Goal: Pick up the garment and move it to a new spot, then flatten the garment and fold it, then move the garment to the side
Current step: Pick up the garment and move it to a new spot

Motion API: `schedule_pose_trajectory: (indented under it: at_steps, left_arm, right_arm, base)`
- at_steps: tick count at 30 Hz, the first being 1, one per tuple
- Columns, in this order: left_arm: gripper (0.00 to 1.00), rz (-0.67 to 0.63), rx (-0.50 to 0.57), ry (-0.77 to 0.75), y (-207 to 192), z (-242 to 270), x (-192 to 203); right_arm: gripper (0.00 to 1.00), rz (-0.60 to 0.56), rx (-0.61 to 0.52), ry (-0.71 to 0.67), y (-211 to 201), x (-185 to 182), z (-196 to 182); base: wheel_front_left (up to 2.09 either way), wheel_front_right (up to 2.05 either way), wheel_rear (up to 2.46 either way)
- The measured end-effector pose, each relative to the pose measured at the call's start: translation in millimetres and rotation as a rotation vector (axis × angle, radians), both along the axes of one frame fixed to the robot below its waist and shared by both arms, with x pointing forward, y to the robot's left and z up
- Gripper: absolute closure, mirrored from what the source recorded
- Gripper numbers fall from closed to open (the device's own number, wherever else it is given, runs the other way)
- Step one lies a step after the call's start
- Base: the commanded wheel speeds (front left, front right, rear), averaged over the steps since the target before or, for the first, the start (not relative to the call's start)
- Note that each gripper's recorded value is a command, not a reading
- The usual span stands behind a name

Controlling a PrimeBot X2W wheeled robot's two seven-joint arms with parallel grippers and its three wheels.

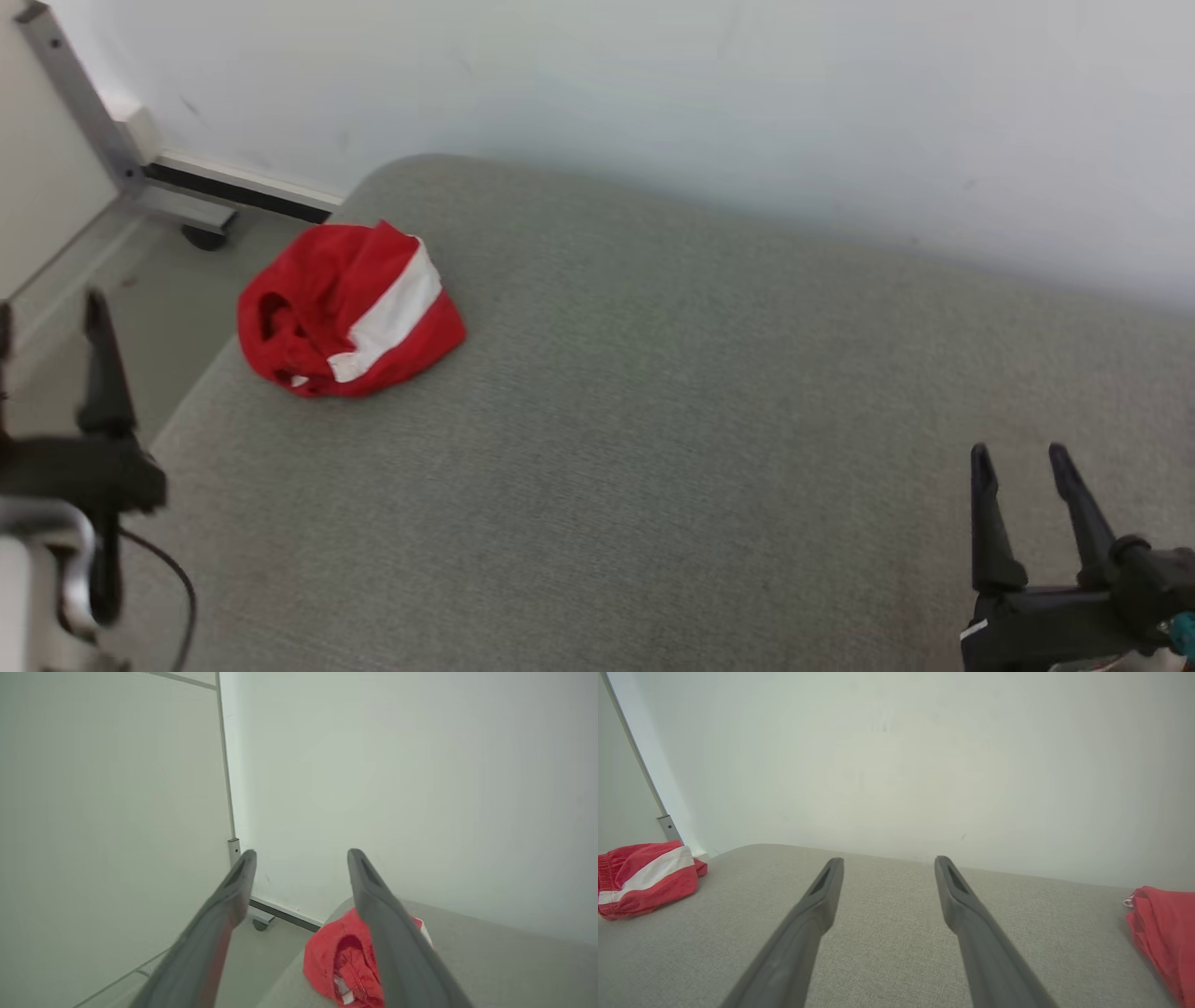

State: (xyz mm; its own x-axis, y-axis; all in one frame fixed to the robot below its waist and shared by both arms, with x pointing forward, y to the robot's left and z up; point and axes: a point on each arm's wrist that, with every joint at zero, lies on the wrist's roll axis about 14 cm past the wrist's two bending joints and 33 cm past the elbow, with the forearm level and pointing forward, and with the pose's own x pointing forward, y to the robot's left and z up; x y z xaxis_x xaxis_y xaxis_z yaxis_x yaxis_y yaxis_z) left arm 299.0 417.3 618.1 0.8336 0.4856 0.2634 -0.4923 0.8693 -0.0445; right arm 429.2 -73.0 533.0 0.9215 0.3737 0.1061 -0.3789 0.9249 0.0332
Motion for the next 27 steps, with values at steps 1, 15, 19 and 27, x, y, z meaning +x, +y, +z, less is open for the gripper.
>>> schedule_pose_trajectory:
  at_steps: [1, 15, 19, 27]
  left_arm:
    - [0.0, -0.004, 0.008, -0.011, 3, 8, 10]
    - [0.0, -0.081, -0.068, 0.19, 13, -37, 164]
    - [0.0, -0.084, -0.163, 0.353, 12, -92, 188]
    - [0.0, -0.084, -0.436, 0.721, -8, -201, 193]
  right_arm:
    - [0.0, -0.014, -0.002, -0.004, -6, 2, 1]
    - [0.0, -0.189, -0.068, 0.058, -79, 33, -27]
    - [0.0, -0.225, -0.082, 0.092, -94, 36, -42]
    - [0.0, -0.283, -0.115, 0.155, -118, 34, -65]
  base:
    - [0.0, 0.0, 0.0]
    - [0.0, 0.0, 0.0]
    - [0.0, 0.0, 0.0]
    - [0.0, 0.0, 0.0]
